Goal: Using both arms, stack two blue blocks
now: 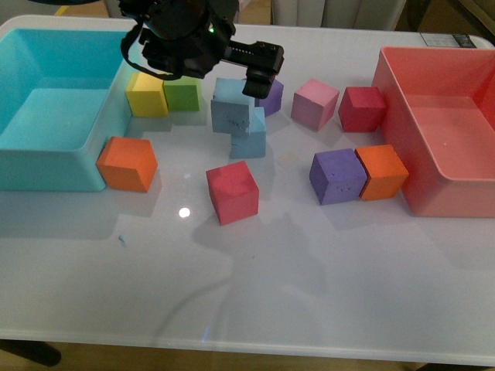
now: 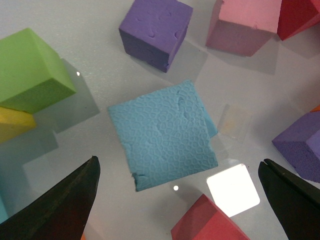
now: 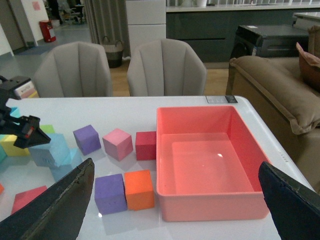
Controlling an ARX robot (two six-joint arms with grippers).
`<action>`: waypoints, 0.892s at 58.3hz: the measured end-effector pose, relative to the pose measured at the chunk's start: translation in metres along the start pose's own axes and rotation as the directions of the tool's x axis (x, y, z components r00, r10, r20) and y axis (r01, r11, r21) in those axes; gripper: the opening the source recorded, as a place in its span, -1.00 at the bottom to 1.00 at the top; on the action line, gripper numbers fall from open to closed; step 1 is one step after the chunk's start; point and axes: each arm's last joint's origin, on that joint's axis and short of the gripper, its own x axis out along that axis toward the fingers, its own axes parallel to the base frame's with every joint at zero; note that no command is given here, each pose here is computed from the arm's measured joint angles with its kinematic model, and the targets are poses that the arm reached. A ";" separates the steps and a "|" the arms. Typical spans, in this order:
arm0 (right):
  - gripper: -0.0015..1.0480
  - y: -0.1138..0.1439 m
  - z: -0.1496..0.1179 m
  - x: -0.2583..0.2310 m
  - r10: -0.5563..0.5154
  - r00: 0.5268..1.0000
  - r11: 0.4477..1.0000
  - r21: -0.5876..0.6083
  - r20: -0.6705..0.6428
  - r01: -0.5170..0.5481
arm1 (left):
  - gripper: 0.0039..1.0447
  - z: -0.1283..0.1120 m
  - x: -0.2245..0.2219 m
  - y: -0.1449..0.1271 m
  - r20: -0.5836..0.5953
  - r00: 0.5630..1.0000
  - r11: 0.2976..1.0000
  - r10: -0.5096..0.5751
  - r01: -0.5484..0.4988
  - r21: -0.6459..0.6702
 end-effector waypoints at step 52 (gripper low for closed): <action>0.83 0.000 0.000 0.000 0.002 1.000 1.000 0.000 0.000 -0.002 | -0.35 -0.147 -0.238 0.075 0.696 0.558 0.891 0.453 -0.319 -0.323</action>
